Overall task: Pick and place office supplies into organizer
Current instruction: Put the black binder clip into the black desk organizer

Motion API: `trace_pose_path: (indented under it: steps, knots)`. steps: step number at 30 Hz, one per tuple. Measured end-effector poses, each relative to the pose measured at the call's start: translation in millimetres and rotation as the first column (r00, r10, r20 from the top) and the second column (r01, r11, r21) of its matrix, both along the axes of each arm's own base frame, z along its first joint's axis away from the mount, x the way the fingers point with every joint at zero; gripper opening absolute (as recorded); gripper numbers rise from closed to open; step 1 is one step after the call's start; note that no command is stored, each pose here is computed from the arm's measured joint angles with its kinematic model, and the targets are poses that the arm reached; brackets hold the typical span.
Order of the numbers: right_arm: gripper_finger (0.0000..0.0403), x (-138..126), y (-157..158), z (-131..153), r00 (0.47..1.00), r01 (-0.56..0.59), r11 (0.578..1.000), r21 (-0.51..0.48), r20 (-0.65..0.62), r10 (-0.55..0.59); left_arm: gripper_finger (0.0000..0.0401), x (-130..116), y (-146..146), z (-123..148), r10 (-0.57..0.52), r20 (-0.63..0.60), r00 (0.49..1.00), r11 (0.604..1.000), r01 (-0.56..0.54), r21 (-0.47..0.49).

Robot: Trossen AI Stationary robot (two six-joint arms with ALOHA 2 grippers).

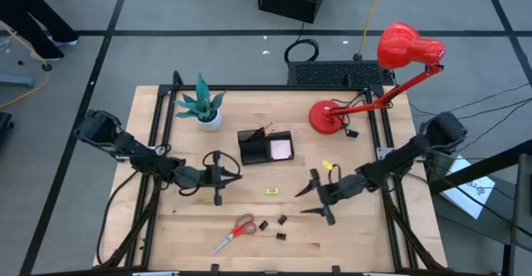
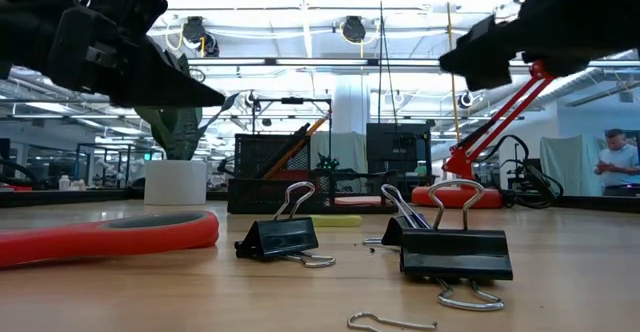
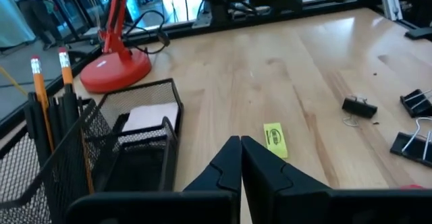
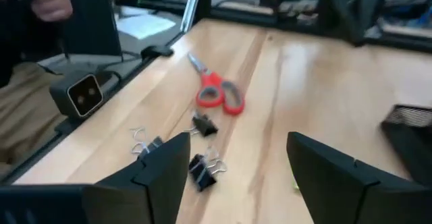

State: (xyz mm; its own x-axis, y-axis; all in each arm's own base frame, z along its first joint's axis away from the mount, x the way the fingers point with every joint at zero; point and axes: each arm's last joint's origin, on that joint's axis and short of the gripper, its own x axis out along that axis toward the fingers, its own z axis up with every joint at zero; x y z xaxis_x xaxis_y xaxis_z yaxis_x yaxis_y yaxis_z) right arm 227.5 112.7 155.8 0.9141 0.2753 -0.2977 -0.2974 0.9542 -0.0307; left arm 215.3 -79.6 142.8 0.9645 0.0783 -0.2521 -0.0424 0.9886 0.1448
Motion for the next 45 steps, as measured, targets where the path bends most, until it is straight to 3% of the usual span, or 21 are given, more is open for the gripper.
trace_pose_path:
  steps: [4, 6, 11, 16, 22, 34, 45]
  knots:
    - [0.0252, 18, 11, -6, 0.999, 0.023, 0.998, 0.066, -0.049, -0.020, 0.0003, 0, 0, -1, 0.006, -0.010, 1.000, 1.000, -0.006, -0.018]
    - [0.0256, 21, 16, -17, 0.996, 0.016, 0.999, 0.051, -0.093, -0.011, 0.0003, 0, 0, -1, 0.000, -0.011, 1.000, 1.000, 0.000, -0.021]
    - [0.0262, 30, 24, -30, 0.988, -0.023, 0.997, 0.079, -0.149, 0.034, 0.0022, 0, 0, -1, -0.009, -0.012, 1.000, 1.000, 0.008, -0.025]
    - [0.0259, 48, 23, -27, 0.977, -0.113, 0.981, 0.159, -0.163, 0.139, 0.0035, 0, 0, -1, -0.006, -0.012, 1.000, 0.999, 0.006, -0.035]
    - [0.0257, 63, 9, -32, 0.977, -0.100, 0.986, 0.136, -0.173, 0.123, 0.0037, 0, 0, -1, -0.008, -0.012, 1.000, 1.000, 0.008, -0.027]
    - [0.0256, 69, -4, -52, 0.967, -0.047, 0.992, 0.117, -0.242, 0.075, 0.0037, 0, 0, -2, -0.013, -0.017, 1.000, 1.000, 0.013, -0.019]
    - [0.0256, 69, 0, -49, 0.972, -0.048, 0.988, 0.147, -0.219, 0.080, 0.0037, 0, 0, -2, -0.017, -0.018, 1.000, 1.000, 0.017, -0.015]
